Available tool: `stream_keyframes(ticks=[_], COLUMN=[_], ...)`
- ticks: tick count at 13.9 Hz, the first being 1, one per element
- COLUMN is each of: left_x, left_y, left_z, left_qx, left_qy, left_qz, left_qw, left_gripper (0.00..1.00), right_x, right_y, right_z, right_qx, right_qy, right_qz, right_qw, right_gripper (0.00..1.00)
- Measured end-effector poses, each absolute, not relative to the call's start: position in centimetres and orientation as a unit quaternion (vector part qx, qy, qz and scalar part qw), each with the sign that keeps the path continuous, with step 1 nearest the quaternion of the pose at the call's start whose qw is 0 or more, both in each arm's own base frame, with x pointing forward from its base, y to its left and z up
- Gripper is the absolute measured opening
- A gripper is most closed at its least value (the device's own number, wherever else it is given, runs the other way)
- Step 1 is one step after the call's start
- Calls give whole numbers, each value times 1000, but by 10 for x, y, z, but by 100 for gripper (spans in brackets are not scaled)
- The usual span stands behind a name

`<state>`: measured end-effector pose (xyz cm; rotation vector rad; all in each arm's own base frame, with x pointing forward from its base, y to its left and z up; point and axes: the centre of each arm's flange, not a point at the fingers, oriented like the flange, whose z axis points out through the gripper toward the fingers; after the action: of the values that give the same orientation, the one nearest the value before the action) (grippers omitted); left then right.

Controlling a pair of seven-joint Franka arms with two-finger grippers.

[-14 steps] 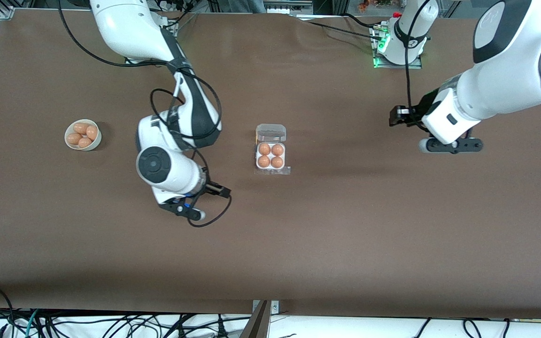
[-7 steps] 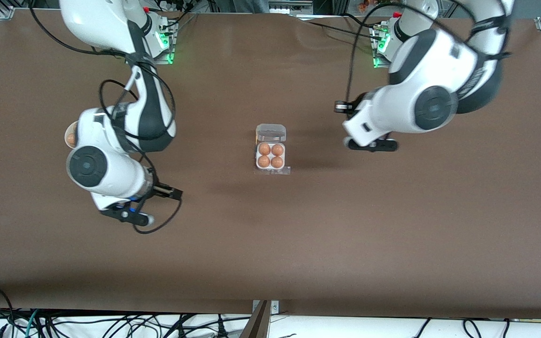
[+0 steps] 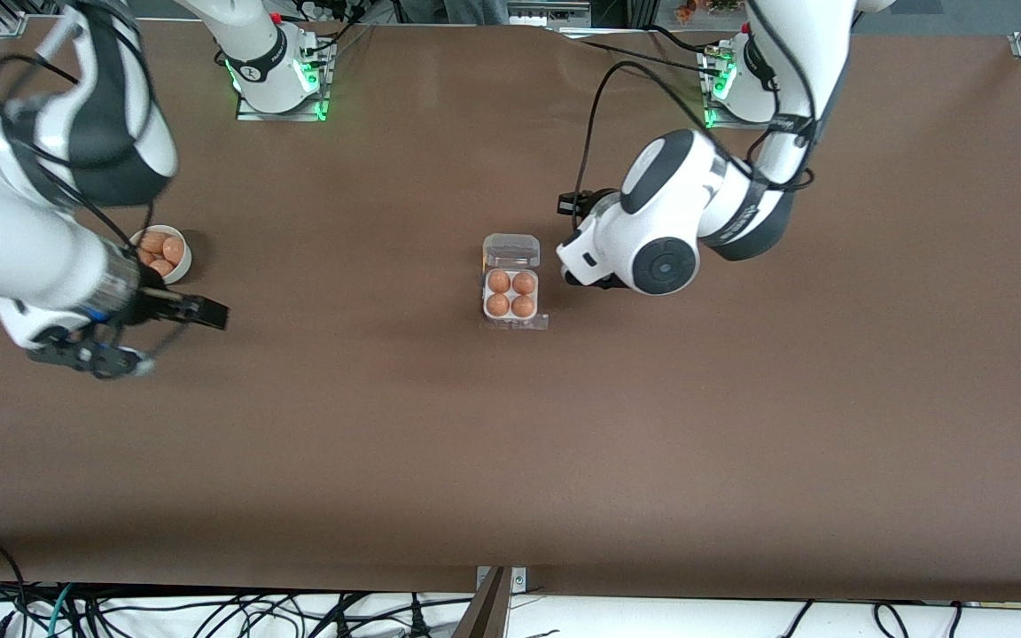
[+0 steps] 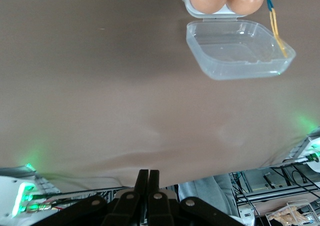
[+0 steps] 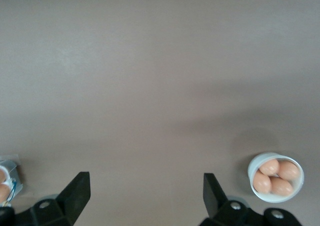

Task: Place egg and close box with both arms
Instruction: 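Withdraw the right gripper while the left gripper reaches the carton lid, then swing the clear lid over the eggs with the left gripper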

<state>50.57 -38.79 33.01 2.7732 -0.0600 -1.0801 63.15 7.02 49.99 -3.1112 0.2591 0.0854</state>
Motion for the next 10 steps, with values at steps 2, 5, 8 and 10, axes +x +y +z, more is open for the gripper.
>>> stream_keyframes(ticks=[2,5,8,10], left_x=[496,482,471,468], left_y=[-411,-437,-453,-462], left_z=[302,273,260,253], left_qx=[930,933,935,938], left_qy=[-19,-17,-12,-4], left_qz=[-358,-354,-350,-341], left_qw=[74,64,61,59], left_gripper=[6,6,6,6], right_x=[603,572,555,552], right_y=[37,12,4,-3], right_z=[537,573,597,604], right_qx=[-996,-998,-999,-999], right_qy=[82,62,47,39], right_qz=[11,7,11,8], right_qw=[17,14,1,0], right_gripper=[100,100,100,100])
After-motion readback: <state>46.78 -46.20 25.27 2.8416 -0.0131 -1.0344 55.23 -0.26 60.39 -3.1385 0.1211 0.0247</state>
